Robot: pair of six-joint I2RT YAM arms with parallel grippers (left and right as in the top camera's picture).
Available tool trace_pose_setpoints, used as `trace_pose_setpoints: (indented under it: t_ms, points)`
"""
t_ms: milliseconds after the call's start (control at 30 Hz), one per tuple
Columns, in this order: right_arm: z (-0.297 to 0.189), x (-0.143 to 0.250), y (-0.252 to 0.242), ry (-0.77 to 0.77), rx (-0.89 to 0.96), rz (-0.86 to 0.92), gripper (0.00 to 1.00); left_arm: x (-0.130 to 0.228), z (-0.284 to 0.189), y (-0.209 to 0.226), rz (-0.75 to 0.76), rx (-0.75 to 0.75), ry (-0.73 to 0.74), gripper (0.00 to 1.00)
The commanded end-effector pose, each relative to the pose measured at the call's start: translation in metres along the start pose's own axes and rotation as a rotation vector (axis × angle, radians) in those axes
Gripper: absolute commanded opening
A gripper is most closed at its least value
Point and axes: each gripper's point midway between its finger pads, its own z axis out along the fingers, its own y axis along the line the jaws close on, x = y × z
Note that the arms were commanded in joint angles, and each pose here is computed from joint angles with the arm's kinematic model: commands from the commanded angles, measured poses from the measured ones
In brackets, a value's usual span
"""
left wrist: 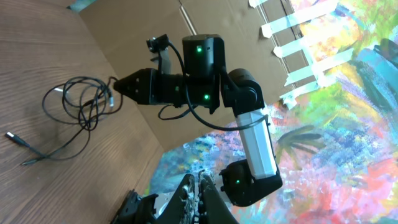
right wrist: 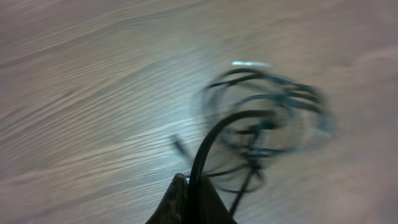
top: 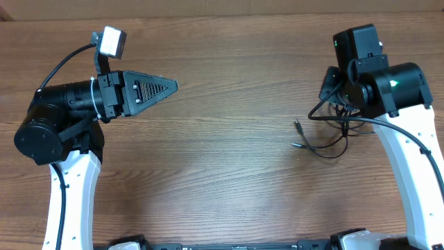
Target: Untangle cables
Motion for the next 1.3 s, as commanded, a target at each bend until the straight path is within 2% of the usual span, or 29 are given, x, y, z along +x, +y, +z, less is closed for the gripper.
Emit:
trace_pose_setpoints:
  t_ms: [0,167,300,467,633,900,1000,1167,1267]
  points:
    - [-0.018,0.013,0.049,0.022,-0.257,-0.199,0.04,0.003,-0.001,-0.011,0.037,-0.012,0.011,0.06]
    - [-0.050,0.029,0.101,-0.013,-0.515,-0.420,0.04,0.003,-0.001,-0.010,0.069,-0.012,0.012,0.14]
    - [-0.082,0.041,0.128,-0.048,-0.683,-0.490,0.04,0.001,-0.001,0.001,0.051,-0.012,0.012,0.19]
    - [-0.109,0.051,0.135,-0.079,-0.767,-0.521,0.04,-0.001,-0.001,0.021,0.045,-0.009,0.016,0.22]
    - [-0.130,0.052,0.129,-0.133,-0.788,-0.526,0.04,0.006,0.003,0.053,0.057,-0.001,0.027,0.34]
    - [-0.157,0.057,0.132,-0.173,-0.892,-0.541,0.04,0.035,0.009,0.103,-0.034,0.012,0.050,0.36]
    - [-0.163,0.060,0.137,-0.163,-0.943,-0.550,0.04,0.046,0.015,0.108,-0.054,0.024,0.073,0.38]
    - [-0.177,0.062,0.147,-0.174,-1.033,-0.569,0.04,0.058,0.028,0.107,-0.059,0.049,0.122,0.50]
    - [-0.185,0.062,0.151,-0.183,-1.079,-0.579,0.04,0.063,0.036,0.106,-0.045,0.065,0.150,0.53]
